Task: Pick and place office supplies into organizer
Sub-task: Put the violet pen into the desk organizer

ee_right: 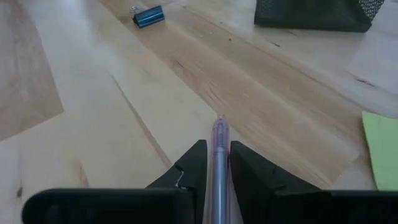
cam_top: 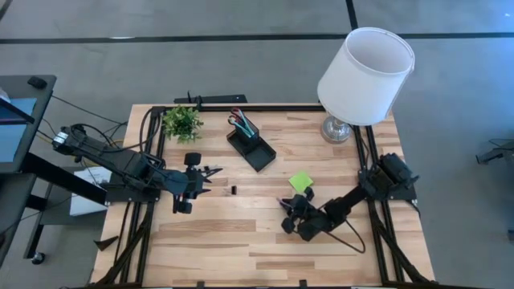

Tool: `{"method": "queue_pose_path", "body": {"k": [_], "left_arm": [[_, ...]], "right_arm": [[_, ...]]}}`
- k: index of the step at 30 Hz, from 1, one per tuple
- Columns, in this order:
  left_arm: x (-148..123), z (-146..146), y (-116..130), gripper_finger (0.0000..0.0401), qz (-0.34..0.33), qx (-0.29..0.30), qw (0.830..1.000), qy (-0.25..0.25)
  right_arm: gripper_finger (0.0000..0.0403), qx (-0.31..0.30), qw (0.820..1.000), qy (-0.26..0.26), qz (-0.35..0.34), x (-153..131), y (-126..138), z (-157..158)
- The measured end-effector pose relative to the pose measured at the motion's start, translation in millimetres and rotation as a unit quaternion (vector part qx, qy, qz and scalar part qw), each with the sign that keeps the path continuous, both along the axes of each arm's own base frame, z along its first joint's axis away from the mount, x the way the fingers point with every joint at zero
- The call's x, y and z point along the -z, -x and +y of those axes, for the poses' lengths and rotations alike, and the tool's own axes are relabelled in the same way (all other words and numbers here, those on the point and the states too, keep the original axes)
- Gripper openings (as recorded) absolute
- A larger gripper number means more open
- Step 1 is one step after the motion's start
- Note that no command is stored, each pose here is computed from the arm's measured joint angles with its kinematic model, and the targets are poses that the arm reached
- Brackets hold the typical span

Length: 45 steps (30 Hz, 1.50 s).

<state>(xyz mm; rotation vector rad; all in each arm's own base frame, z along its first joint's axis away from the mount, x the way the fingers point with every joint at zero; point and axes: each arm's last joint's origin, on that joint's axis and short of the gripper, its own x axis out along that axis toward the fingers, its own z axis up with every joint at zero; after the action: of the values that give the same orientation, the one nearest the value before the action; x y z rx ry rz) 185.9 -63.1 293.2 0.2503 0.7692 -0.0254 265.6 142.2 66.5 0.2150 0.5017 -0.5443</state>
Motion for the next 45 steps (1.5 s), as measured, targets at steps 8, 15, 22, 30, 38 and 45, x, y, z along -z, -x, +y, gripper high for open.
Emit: {"method": "queue_pose_path", "body": {"k": [8,15,22,30,38,45], "left_arm": [[0,0,0,0.0107,0.000,-0.003,1.000,0.004],[-3,-1,-3,0.0107,-0.023,-0.007,1.000,0.019],[-3,-1,-3,0.0107,-0.019,-0.013,0.999,0.028],[-2,-1,-2,0.0107,-0.017,-0.013,0.999,0.027],[-2,-1,-2,0.0107,-0.018,-0.018,0.999,0.029],[3,-1,-5,0.0107,-0.018,-0.060,0.997,0.036]], "right_arm": [[0.0066,-0.021,1.000,0.004,0.011,1,9,12],[0.0055,-0.020,0.998,0.015,0.055,5,21,15],[0.0049,-0.031,0.998,0.027,0.052,6,27,21],[0.0049,-0.033,0.998,0.030,0.043,5,35,28],[0.0033,-0.015,0.999,0.018,0.034,6,31,24],[0.0043,-0.011,0.999,0.020,0.029,6,30,23]]}}
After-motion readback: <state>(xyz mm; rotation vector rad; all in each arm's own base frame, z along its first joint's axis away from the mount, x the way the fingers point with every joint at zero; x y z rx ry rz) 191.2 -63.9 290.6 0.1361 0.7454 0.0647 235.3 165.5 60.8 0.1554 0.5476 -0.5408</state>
